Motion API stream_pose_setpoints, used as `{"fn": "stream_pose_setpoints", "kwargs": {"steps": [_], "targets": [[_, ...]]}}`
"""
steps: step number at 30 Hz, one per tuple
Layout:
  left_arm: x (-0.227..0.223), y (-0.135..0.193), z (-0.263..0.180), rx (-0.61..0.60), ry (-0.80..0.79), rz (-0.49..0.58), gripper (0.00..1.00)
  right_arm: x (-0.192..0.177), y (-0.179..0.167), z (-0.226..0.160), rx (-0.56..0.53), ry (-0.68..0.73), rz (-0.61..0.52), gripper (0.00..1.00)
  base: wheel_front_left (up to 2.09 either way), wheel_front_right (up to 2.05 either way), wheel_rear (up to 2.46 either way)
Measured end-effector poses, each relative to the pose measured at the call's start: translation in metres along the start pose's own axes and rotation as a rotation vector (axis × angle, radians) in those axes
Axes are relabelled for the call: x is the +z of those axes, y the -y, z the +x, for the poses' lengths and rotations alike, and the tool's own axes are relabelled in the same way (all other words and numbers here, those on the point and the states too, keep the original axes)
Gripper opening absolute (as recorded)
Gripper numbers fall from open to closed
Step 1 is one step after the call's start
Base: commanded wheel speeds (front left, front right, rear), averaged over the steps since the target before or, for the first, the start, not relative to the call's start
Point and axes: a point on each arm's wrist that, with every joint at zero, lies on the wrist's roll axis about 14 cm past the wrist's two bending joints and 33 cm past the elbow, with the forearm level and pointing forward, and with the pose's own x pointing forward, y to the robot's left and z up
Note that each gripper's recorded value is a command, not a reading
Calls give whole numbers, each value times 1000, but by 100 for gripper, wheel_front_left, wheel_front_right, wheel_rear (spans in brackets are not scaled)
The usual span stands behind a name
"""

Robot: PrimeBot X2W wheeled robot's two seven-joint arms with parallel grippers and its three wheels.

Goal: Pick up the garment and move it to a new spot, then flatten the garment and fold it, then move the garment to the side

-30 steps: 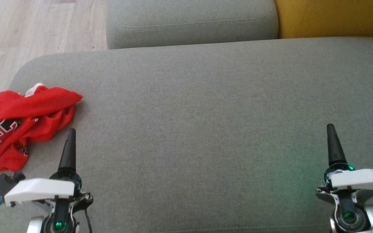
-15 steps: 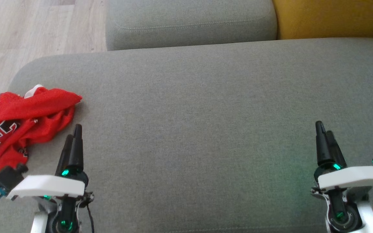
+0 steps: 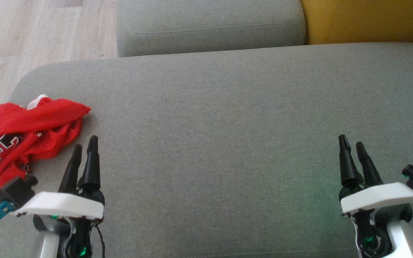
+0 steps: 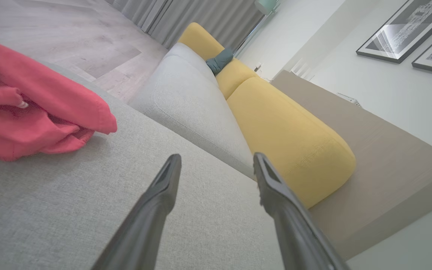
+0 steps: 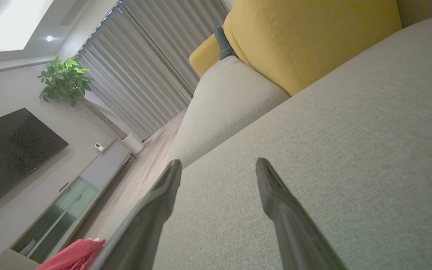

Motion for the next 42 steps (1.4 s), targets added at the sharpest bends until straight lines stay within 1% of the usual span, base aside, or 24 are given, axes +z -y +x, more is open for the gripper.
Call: {"fn": "stream_pose_setpoints", "kwargs": {"steps": [7,19,35,42], "targets": [[0,3,0,-18,1,107,100,-2,-2,0,9,-6,-88,100,0,0,0],[-3,11,0,-59,4,257,100,-2,-5,-1,22,-1,-239,100,0,0,0],[-4,14,-1,-88,18,428,100,-5,-7,-1,34,-3,-432,100,0,0,0],[-7,10,-6,-83,14,482,100,-7,-8,-1,40,-6,-495,100,0,0,0]]}}
